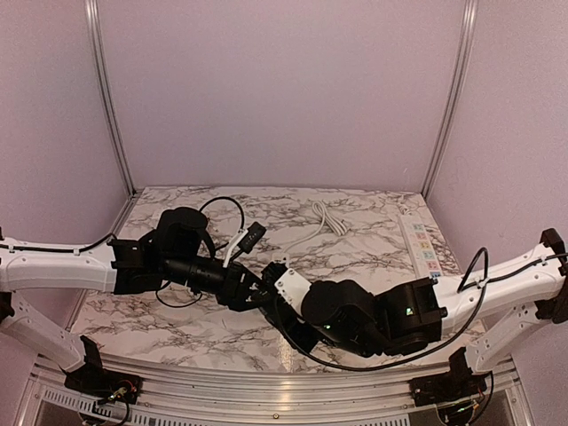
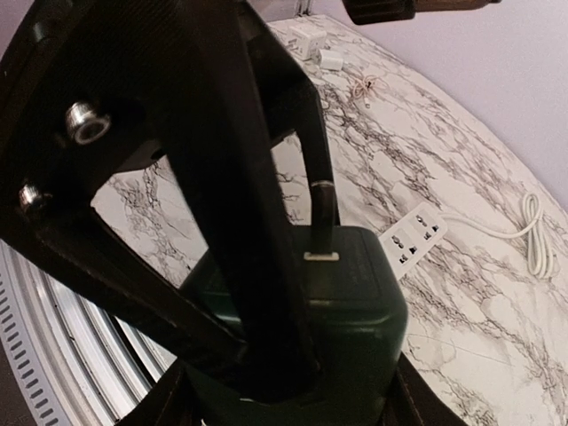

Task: Insert the plug
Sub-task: Pass from the right arm to the left

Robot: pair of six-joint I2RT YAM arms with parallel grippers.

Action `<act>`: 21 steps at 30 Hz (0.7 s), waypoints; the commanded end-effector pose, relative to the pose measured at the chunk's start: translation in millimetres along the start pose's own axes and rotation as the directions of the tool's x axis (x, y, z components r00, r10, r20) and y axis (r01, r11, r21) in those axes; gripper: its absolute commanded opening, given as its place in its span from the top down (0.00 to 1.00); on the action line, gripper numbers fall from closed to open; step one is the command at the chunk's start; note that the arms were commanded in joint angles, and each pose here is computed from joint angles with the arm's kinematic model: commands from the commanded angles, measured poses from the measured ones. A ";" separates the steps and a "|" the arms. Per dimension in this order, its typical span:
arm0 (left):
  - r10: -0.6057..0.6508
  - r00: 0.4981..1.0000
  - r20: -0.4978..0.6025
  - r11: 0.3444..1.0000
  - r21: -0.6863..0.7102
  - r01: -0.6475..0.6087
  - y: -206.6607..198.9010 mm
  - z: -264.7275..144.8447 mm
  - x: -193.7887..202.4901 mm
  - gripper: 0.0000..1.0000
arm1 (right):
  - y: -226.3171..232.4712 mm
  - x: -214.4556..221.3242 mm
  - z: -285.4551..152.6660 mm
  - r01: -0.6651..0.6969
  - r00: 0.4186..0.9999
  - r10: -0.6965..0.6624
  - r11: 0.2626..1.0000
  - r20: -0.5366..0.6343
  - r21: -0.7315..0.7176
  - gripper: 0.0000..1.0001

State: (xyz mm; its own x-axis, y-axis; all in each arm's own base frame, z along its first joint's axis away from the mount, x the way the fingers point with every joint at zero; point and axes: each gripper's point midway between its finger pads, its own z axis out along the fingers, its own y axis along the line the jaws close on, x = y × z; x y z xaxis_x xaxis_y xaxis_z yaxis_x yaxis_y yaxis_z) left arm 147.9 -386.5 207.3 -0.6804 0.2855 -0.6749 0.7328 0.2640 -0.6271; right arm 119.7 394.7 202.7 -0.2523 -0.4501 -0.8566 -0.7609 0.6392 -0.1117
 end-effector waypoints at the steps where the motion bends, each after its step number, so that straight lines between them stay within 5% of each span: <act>1: 0.005 1.000 -0.006 1.000 0.028 -0.005 -5.0 3.5 -1.9 0.36 | 0.9 -27.0 -6.8 -0.026 0.998 0.025 1.000 0.061 0.010 0.87; 7: 0.002 1.000 -0.005 0.999 0.052 -0.002 -8.0 2.1 1.1 0.71 | -1.0 -33.2 -9.6 -0.027 0.997 0.026 0.999 0.070 0.017 0.82; 9: 0.010 1.000 0.005 0.998 0.063 -0.010 -11.4 -0.3 -0.8 0.77 | -2.4 -36.5 -11.8 -0.040 0.996 0.038 0.999 0.076 0.019 0.63; 14: 0.040 0.998 0.044 0.998 0.046 -0.042 -12.3 -7.8 -5.3 0.86 | -8.4 -46.1 -22.8 -0.089 0.991 0.087 0.996 0.103 0.015 0.42; 17: 0.056 0.996 0.063 0.997 0.046 -0.059 -14.6 -11.1 -8.2 0.92 | -13.6 -49.7 -29.0 -0.118 0.986 0.115 0.993 0.118 0.016 0.18; 21: 0.078 0.992 0.102 0.996 0.028 -0.082 -16.6 -18.4 -14.6 0.97 | -18.4 -56.3 -38.4 -0.163 0.978 0.161 0.987 0.134 0.006 0.07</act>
State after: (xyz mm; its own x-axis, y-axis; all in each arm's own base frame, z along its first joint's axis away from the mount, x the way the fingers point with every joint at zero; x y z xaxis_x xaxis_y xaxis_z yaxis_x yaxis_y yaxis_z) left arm 143.0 -382.8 212.3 -0.6770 0.2631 -0.6874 0.7360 0.2427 -0.6320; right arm 124.2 386.2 229.8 -0.2628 -0.3890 -0.8829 -0.7286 0.6799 -0.0827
